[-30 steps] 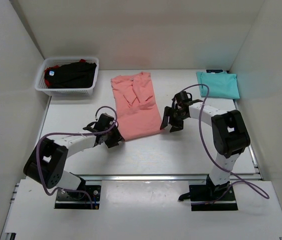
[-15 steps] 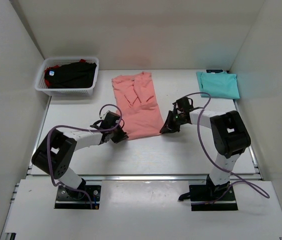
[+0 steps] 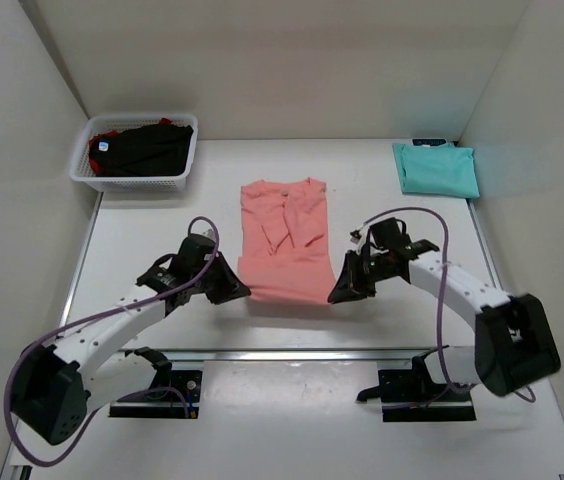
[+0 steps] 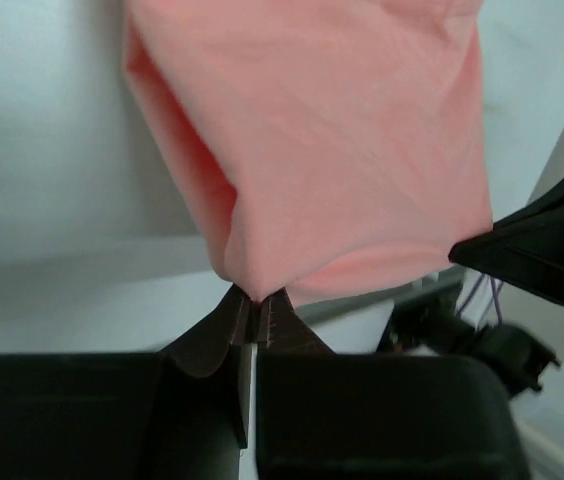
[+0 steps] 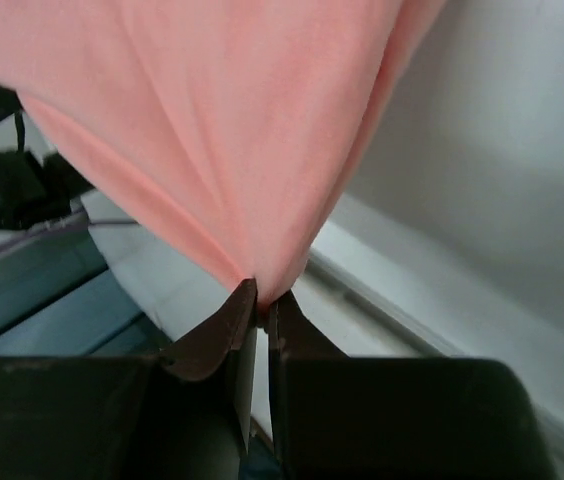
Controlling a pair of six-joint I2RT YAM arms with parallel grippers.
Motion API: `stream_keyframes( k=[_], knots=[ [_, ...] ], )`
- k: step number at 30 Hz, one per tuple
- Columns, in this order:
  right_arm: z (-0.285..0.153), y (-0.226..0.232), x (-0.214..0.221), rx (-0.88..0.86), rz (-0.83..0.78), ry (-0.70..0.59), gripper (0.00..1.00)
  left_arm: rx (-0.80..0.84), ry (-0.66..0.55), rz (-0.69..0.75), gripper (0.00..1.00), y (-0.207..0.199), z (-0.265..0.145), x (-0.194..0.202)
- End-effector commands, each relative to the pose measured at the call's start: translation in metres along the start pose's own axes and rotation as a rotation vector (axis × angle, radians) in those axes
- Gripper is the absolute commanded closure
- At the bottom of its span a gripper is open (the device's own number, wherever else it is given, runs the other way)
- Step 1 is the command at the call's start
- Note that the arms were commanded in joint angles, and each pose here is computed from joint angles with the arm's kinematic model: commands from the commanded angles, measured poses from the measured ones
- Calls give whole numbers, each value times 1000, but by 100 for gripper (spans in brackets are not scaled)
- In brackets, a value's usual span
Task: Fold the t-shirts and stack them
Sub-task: Fold the long partially folded tshirt into a neat square
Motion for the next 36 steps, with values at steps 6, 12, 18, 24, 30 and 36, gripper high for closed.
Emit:
stream_keyframes(
  k=[6, 12, 18, 24, 30, 36],
  knots=[
    [-58, -1, 51, -1, 122, 68, 100, 40, 154, 29, 100, -13, -50, 27],
    [-69, 8, 52, 2, 129, 44, 100, 63, 130, 16, 100, -18, -59, 13],
    [-74, 20, 26, -34, 159, 13, 100, 82, 75, 29, 100, -27, -55, -24],
    [-72, 33, -15, -57, 165, -9, 100, 74, 69, 33, 100, -26, -35, -58],
    [-62, 41, -68, -62, 174, -13, 100, 78, 20, 5, 100, -30, -13, -103],
    [-64, 59, -149, -103, 187, -92, 100, 72, -27, -53, 100, -35, 22, -163]
  ],
)
Point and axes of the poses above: each gripper's point midway between its finger pads, its own z axis out along the fingers, its own y axis along the line the jaws close on, x = y × z, the point moved 2 cm from there along -z, back along the fingers, and after that the axes turned 11 degrees about z, right-handed, at the moved point
